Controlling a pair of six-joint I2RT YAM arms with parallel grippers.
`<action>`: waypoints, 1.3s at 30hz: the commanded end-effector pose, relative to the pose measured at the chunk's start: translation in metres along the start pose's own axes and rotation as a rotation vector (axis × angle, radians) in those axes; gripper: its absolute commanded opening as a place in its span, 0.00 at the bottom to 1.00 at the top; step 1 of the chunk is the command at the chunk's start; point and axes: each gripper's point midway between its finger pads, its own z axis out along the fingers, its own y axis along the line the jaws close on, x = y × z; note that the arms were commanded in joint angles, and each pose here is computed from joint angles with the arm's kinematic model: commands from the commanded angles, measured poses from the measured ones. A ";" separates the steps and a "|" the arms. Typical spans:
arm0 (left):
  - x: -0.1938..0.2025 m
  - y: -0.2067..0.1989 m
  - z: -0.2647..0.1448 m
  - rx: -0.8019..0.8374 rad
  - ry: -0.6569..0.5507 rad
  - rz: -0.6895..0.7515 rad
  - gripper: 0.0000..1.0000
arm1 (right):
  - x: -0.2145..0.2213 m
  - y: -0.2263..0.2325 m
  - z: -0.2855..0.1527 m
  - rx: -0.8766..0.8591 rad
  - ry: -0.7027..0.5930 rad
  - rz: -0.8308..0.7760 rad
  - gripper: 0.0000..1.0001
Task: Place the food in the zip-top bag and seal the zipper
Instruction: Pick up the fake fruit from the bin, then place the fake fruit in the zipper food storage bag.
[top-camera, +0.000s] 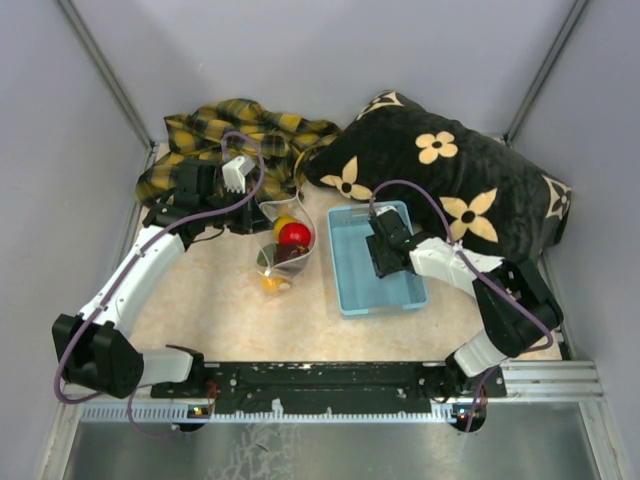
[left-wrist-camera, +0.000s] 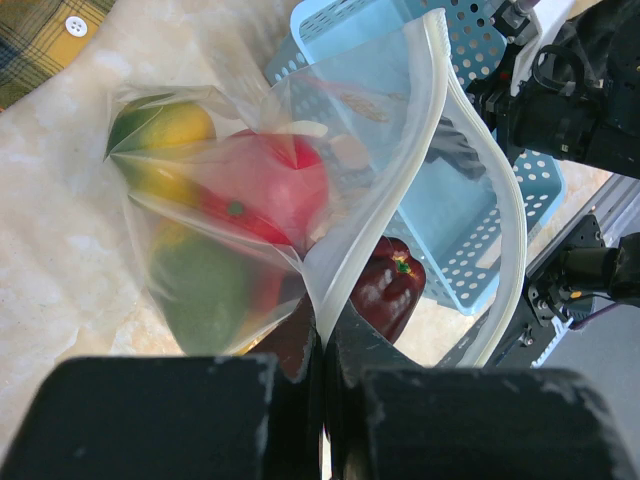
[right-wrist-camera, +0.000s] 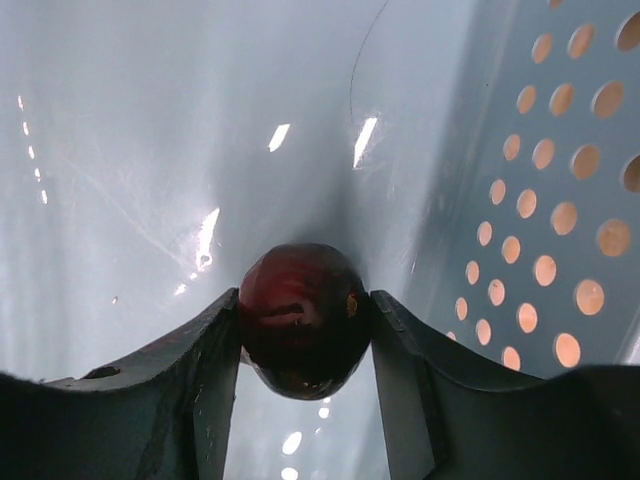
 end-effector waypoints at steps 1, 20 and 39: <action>-0.005 -0.005 -0.002 0.028 -0.026 0.020 0.00 | -0.034 0.001 -0.027 -0.038 -0.092 0.017 0.40; -0.005 -0.009 -0.001 0.055 -0.027 0.016 0.00 | -0.156 0.047 -0.198 -0.267 -0.580 -0.002 0.34; -0.005 -0.013 -0.003 0.071 -0.032 0.017 0.00 | -0.213 0.179 -0.237 -0.593 -0.809 -0.132 0.37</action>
